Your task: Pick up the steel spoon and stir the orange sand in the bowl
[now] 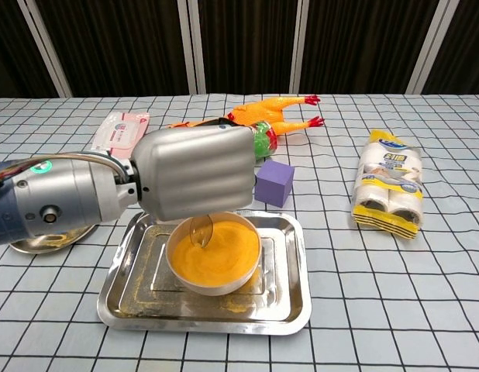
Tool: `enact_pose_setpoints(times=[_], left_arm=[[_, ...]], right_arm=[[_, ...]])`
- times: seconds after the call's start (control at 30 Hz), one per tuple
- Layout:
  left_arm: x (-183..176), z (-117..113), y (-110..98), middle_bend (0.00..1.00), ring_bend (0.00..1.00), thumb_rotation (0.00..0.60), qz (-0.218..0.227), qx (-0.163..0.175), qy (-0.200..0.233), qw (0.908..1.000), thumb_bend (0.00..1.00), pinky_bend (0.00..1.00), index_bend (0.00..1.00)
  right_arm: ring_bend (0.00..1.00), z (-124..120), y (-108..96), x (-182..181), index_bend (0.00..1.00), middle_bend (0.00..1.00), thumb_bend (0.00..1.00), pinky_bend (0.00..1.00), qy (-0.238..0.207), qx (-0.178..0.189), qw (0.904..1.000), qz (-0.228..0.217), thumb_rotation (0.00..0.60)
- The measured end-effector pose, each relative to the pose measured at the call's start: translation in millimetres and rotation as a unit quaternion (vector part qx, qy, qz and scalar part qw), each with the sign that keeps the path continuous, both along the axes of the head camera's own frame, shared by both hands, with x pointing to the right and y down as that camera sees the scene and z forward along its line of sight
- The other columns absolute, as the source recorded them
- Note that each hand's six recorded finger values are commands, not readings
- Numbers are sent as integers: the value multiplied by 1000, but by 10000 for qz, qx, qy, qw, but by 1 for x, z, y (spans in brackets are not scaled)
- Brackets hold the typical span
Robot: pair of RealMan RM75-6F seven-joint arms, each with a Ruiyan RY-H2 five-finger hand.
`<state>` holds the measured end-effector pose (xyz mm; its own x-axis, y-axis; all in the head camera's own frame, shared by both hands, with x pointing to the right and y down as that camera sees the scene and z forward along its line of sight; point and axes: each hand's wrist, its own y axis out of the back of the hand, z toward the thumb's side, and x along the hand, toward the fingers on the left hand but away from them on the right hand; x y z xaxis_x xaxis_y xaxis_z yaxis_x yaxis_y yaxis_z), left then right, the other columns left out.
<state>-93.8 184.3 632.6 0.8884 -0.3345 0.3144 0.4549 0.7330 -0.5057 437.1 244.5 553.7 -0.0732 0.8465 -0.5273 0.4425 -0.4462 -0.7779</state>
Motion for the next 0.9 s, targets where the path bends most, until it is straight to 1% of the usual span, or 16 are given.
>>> enact_pose_setpoints(times=[0.17,0.33,0.4,0.57,0.73,0.8,0.9], left_arm=[[11,-12,-10,1000,1000,600,3,187,162,9997,715,1000,833],[11,-7,8,1000,1000,600,589,388,-134,9974,715,1000,834],[11,-9,11,1000,1000,600,668,405,-134,9969,715,1000,834],[20,-23,8,1000,1000,600,689,586,6,9959,711,1000,834],[20,-23,12,1000,1000,600,764,597,-48,9953,711,1000,834],[19,-23,10,1000,1000,600,670,564,-17,9962,711,1000,834],[17,-26,-1,1000,1000,600,370,515,100,9979,711,1000,833]], right_arm=[[0,0,0,0,0,0,405,0,1,-2,10000,-1,600],[0,0,-1,0,0,0,404,0,-2,8,10000,9,600],[0,-1,0,0,0,0,404,0,-3,20,10000,2,600],[0,0,0,-1,0,0,404,0,3,19,10000,-15,600],[0,-1,0,1,0,0,405,0,-2,20,10000,28,600],[0,0,0,1,0,0,404,0,-4,12,10000,24,600],[0,-1,0,0,0,0,405,0,-2,15,10000,8,600]])
